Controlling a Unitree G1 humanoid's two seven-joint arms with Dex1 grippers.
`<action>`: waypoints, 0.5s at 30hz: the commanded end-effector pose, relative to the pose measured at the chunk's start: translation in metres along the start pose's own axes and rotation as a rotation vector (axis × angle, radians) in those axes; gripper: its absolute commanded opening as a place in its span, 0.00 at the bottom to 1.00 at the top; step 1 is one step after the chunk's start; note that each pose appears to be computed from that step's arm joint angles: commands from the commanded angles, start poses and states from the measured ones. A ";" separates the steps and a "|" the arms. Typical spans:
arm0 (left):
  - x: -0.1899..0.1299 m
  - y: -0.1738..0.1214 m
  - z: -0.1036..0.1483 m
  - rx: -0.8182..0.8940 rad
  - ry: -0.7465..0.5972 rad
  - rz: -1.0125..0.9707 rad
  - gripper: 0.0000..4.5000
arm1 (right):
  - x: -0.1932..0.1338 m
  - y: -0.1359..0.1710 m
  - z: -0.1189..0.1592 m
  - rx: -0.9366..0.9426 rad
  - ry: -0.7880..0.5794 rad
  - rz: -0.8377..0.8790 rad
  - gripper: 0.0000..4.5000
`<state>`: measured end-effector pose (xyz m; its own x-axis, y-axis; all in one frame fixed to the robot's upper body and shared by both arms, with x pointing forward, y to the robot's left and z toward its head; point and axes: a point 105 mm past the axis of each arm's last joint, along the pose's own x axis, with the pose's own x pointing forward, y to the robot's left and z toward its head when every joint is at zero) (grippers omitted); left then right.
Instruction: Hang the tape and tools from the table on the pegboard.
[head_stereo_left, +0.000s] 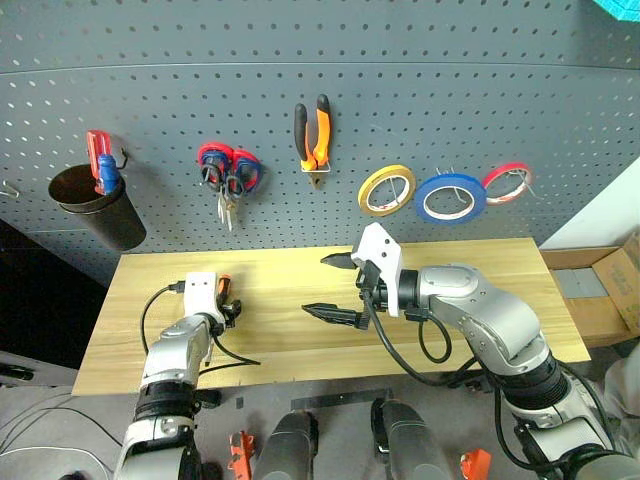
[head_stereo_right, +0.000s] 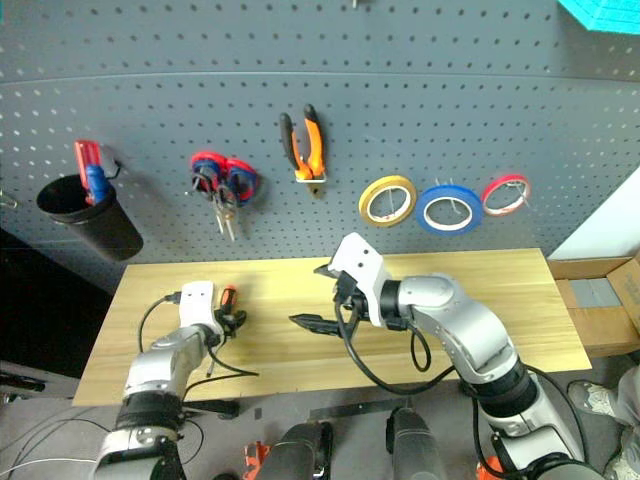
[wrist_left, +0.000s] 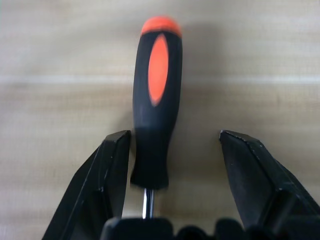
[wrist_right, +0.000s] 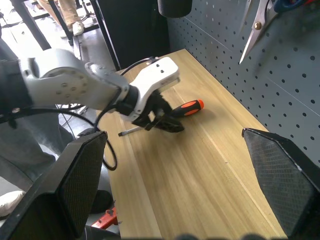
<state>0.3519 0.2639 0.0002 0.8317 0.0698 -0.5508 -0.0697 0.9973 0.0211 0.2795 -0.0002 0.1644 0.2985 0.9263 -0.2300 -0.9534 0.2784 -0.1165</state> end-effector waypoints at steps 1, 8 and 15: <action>0.001 0.007 -0.027 0.025 0.097 0.036 0.63 | -0.002 0.004 0.011 -0.037 -0.023 0.010 1.00; -0.013 0.018 -0.040 0.027 0.115 0.064 0.16 | 0.000 -0.001 0.011 -0.045 -0.021 0.001 1.00; -0.059 0.006 0.030 0.130 -0.252 0.002 0.13 | -0.002 0.006 0.041 -0.087 -0.135 0.130 1.00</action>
<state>0.3059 0.2732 0.0025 0.8433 0.0920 -0.5295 -0.0414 0.9934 0.1066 0.2854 0.0040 0.1787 0.2553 0.9449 -0.2049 -0.9624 0.2280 -0.1479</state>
